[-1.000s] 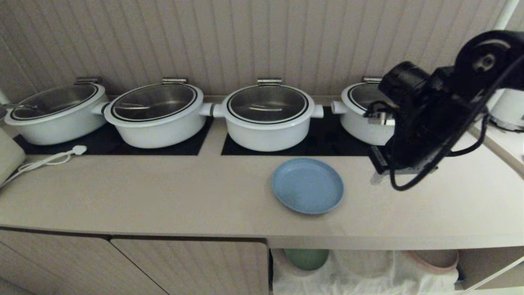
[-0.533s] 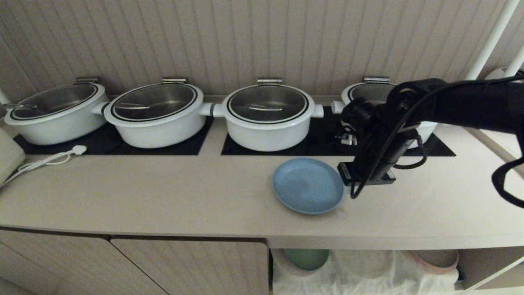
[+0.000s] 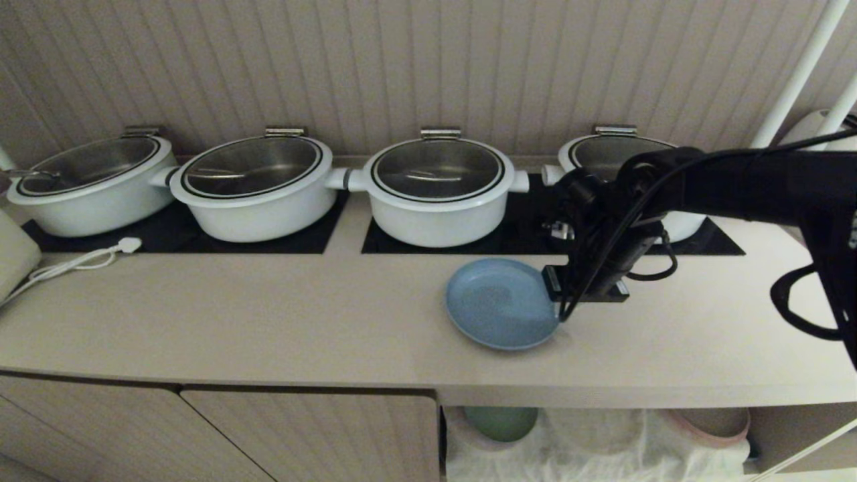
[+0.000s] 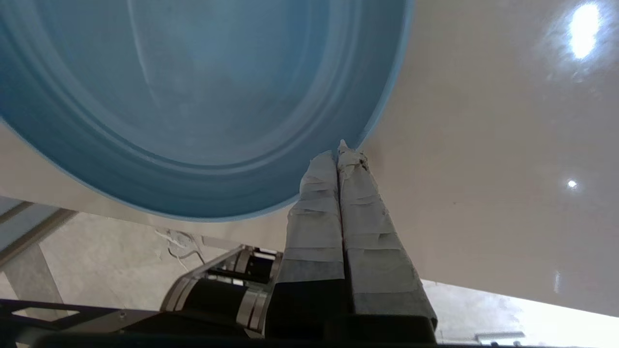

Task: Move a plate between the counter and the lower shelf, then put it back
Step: Pick up the plate

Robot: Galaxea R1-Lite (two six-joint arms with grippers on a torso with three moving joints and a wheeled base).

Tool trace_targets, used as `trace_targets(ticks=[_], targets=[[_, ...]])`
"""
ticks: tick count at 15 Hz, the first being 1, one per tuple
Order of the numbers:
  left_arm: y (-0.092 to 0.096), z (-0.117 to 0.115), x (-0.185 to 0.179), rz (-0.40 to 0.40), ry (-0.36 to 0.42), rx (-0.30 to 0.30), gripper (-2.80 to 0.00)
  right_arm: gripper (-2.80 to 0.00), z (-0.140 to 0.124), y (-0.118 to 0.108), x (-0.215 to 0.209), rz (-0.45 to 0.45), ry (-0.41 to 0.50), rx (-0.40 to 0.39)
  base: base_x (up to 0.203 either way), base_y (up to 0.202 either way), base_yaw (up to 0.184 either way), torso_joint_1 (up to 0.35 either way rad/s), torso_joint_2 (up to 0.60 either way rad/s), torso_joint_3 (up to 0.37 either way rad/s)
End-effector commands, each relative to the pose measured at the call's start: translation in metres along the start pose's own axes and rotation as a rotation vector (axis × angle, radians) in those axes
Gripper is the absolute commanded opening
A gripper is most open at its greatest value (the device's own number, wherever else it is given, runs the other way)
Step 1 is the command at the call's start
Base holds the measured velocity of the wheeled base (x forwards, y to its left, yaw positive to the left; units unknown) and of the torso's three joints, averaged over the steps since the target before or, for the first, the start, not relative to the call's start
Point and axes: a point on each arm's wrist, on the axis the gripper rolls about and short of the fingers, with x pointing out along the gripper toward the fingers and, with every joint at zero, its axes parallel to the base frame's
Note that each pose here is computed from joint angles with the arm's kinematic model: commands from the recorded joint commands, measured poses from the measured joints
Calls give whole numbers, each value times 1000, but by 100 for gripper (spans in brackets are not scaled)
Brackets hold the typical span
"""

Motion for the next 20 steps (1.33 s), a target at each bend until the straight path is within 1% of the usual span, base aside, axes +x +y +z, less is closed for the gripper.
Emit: trace_targets(ticks=[1,2,3,5,10,13,16,20], targets=[[0,0,0,0,1,0,-280,-280,0,-3,-7,2,-15,7,0,0,0,0,0,0],[0,0,0,0,1,0,-280,-280,1,-4,-11,5,-23,11,0,0,0,0,0,0],[0,0,0,0,1,0,-280,0,1,-5,-13,21,-25,13,0,0,0,0,0,0],[0,0,0,0,1,0,-280,0,1,-7,-17,35,-31,19,0,0,0,0,0,0],[0,0,0,0,1,0,-280,0,2,-8,-24,33,-51,20,0,0,0,0,0,0],[0,0,0,0,1,0,-280,0,4,-9,-15,32,-50,17,0,0,0,0,0,0],[0,0,0,0,1,0,-280,0,6,-11,-2,22,-30,16,0,0,0,0,0,0],[0,0,0,0,1,0,-280,0,10,-13,9,16,-32,15,0,0,0,0,0,0]])
